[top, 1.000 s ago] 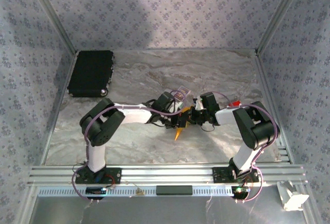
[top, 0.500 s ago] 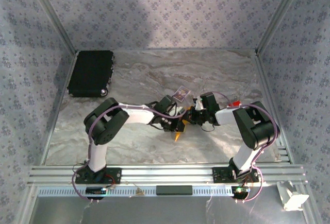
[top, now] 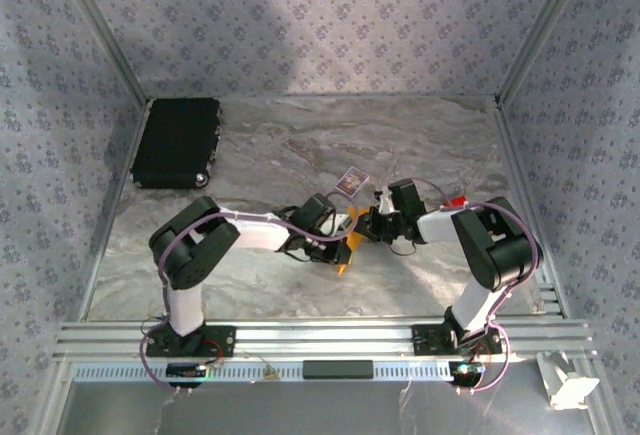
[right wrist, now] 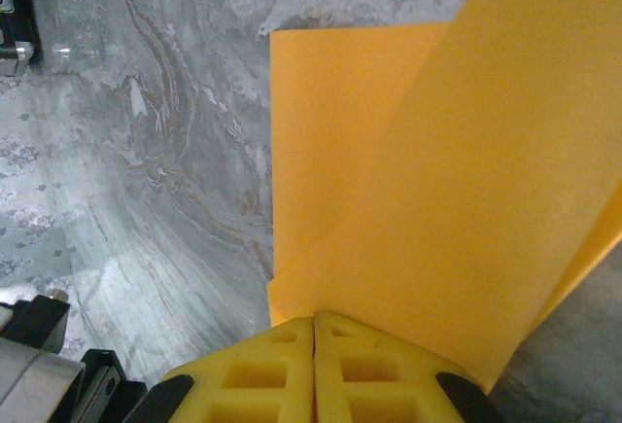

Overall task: Fold a paper plane with a square sheet of paper (pick it up from the middle)
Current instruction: Fold the wing for the fifth time at the center of the table.

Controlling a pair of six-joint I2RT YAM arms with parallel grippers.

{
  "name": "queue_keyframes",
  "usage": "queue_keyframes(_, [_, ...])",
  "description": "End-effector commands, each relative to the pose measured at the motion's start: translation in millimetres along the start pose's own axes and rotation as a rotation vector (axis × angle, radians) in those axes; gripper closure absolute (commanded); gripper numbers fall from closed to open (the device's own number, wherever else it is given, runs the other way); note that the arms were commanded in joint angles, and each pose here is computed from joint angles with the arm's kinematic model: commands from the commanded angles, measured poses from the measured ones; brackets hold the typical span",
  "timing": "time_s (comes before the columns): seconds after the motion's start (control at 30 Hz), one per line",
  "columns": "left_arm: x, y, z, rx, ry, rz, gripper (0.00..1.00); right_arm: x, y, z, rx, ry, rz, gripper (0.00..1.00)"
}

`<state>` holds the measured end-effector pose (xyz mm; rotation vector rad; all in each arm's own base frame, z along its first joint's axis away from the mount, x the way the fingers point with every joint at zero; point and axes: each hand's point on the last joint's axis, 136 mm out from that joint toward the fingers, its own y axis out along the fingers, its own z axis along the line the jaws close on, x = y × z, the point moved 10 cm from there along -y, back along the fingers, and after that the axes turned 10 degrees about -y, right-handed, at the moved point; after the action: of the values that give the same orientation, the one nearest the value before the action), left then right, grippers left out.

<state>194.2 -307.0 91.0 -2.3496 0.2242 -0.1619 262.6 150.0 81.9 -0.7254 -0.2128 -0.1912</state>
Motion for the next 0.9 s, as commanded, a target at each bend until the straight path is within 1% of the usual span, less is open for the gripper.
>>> queue_keyframes(0.0, [-33,-3,23,0.123,-0.045,0.125,0.98,-25,6,-32,-0.197,0.085,0.078,0.91])
queue_keyframes(0.13, [-44,-12,30,0.170,-0.048,0.120,0.99,-25,5,-32,-0.196,0.082,0.077,0.91])
queue_keyframes(0.3, [-48,-18,24,0.152,-0.017,0.113,1.00,-25,6,-31,-0.192,0.082,0.075,0.91])
queue_keyframes(0.4, [-48,-24,16,0.158,0.027,0.062,1.00,-25,6,-31,-0.191,0.082,0.076,0.91])
queue_keyframes(0.47, [-45,-32,9,0.138,0.046,0.002,1.00,-25,6,-30,-0.182,0.085,0.075,0.91])
queue_keyframes(0.57, [-36,-43,-6,0.080,0.061,-0.084,1.00,-23,6,-28,-0.170,0.088,0.066,0.91])
queue_keyframes(0.63, [-27,-45,-14,0.045,0.057,-0.116,1.00,-22,6,-27,-0.168,0.088,0.062,0.91])
queue_keyframes(0.77, [-5,-36,-26,-0.036,0.035,-0.121,1.00,-22,5,-26,-0.165,0.085,0.063,0.91])
queue_keyframes(0.87, [12,-26,-31,-0.056,0.018,-0.133,1.00,-23,5,-26,-0.163,0.085,0.065,0.91])
